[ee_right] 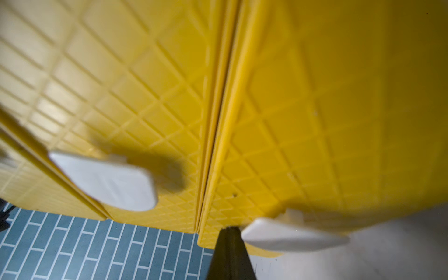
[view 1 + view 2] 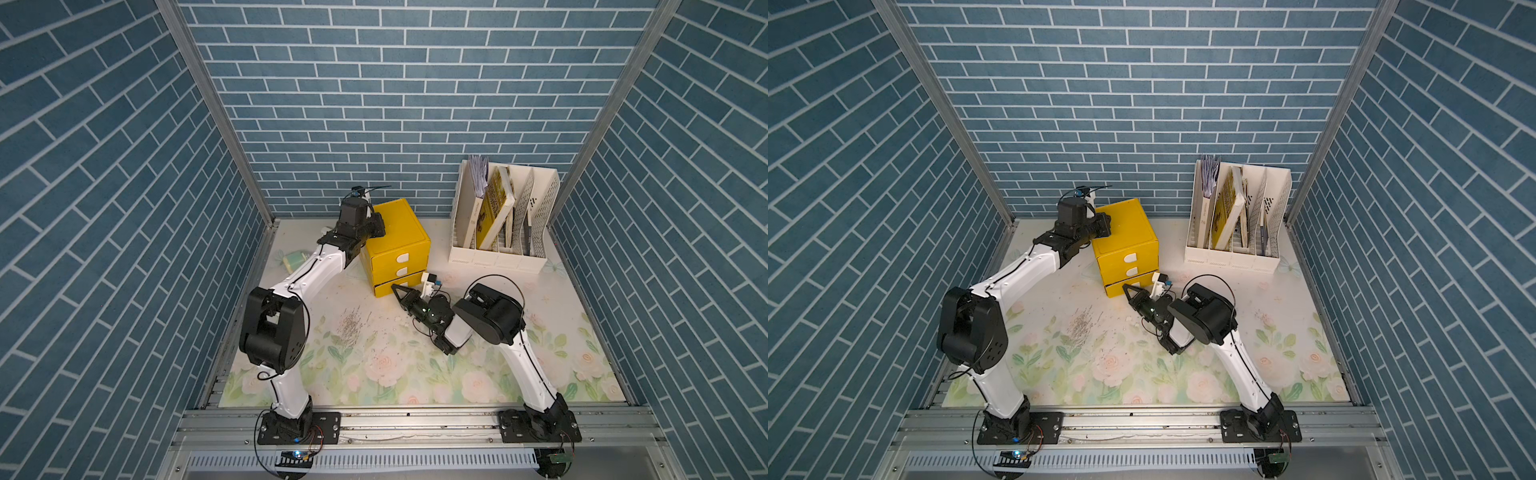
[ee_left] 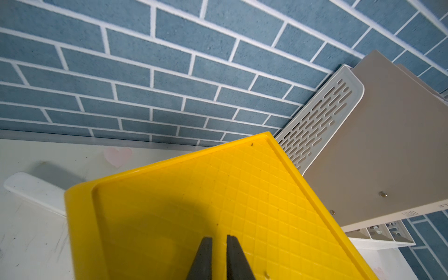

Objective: Place the wired earphones into the drawer by color
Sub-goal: Close the drawer in the storage box, then reset both arms

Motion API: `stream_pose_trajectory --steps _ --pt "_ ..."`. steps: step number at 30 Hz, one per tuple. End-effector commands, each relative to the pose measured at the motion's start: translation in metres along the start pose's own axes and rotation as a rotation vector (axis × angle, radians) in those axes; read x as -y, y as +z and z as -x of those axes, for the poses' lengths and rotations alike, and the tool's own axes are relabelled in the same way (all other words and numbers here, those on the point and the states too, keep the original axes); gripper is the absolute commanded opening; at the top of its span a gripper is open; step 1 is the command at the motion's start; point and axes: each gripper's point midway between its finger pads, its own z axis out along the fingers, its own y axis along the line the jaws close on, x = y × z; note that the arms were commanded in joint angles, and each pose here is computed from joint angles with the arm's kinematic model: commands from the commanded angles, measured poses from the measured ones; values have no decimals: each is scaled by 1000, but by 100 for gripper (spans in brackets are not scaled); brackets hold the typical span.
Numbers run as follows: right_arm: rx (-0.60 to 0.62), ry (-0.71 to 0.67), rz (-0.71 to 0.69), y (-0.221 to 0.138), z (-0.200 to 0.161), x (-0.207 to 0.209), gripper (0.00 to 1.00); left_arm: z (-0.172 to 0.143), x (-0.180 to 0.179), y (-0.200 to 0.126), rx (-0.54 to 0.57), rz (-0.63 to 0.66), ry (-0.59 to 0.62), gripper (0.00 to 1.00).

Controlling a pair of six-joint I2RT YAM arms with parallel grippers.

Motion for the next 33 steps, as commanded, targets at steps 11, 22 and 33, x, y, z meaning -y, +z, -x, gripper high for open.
stream_pose_trajectory --steps 11,22,33 --pt "-6 -60 -128 2 3 42 0 -67 -8 7 -178 34 33 17" --pt "-11 -130 -56 -60 6 -25 0 21 48 -56 30 -116 1 50" --pt "62 -759 -575 -204 75 -86 55 118 74 -283 446 -208 -3 100"
